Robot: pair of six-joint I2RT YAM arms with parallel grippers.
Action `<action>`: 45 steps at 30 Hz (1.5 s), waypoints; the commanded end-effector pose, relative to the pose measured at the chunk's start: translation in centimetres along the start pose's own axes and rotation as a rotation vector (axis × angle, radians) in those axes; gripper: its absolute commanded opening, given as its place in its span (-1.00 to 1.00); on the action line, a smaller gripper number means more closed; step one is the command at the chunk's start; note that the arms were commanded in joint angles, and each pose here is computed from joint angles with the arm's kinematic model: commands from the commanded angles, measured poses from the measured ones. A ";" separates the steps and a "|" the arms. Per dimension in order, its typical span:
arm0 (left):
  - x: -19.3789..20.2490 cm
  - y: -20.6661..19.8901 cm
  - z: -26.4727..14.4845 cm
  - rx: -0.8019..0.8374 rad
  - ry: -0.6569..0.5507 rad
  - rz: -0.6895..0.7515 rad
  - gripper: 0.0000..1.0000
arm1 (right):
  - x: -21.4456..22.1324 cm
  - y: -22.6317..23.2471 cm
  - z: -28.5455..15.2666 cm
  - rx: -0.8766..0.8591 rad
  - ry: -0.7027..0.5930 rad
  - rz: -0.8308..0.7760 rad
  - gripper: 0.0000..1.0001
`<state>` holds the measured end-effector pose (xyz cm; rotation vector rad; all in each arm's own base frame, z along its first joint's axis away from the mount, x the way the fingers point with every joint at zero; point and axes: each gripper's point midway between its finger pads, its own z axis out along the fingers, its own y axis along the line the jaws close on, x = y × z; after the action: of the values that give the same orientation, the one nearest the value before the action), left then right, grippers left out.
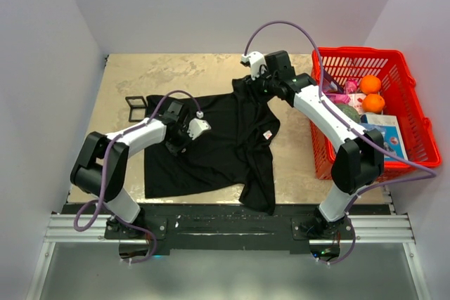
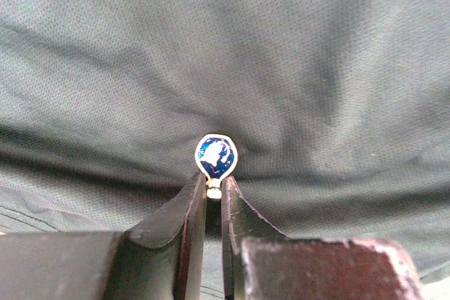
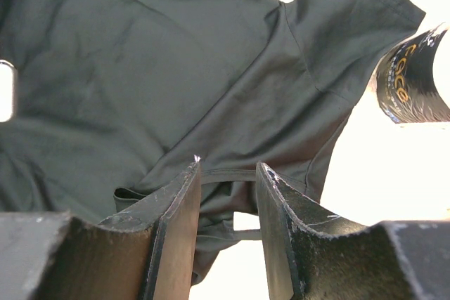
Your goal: Remove the brooch from the garment
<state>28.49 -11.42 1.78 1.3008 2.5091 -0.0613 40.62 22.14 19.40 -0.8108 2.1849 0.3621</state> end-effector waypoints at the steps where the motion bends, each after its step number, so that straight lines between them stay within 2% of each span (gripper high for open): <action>1: -2.5 0.5 -2.3 -0.013 -0.098 -0.026 -0.83 | -2.1 0.0 -1.4 0.006 -0.073 -0.015 -0.17; 9: -4.5 0.7 -5.4 -0.021 -0.218 -0.045 -0.86 | -2.2 0.1 -1.3 0.001 -0.075 -0.014 -0.17; 16: -5.3 2.3 -8.2 0.009 -0.409 -0.179 -0.81 | -2.3 0.1 -1.2 -0.004 -0.075 -0.013 -0.17; 21: -6.2 0.1 -8.5 0.104 -0.546 -0.248 -0.77 | -2.0 0.5 -0.7 -0.030 -0.066 0.000 -0.17; 23: -6.4 0.2 -8.6 0.103 -0.555 -0.267 -0.78 | -1.7 0.9 -0.8 -0.047 -0.054 0.001 -0.17; 26: -5.2 1.8 -8.9 0.007 -0.510 -0.287 -0.81 | -1.2 1.0 -1.1 -0.043 -0.048 0.002 -0.17; 30: -1.1 5.0 -9.4 -0.164 -0.423 -0.313 -0.85 | -0.7 1.2 -1.1 -0.045 -0.048 0.011 -0.16; 34: 2.0 8.3 -9.6 -0.280 -0.350 -0.407 -0.87 | -0.7 1.4 -1.0 -0.050 -0.050 0.015 -0.16; 40: 3.3 13.5 -9.4 -0.398 -0.280 -0.513 -0.87 | -1.4 1.2 -1.1 -0.049 -0.061 0.021 -0.15; 45: 2.8 17.9 -9.2 -0.451 -0.275 -0.561 -0.87 | -2.5 1.0 -0.7 -0.044 -0.077 0.018 -0.15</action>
<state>34.66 0.54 8.84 0.4602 2.4664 0.0829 39.72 22.37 18.09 -0.8141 2.2204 0.4048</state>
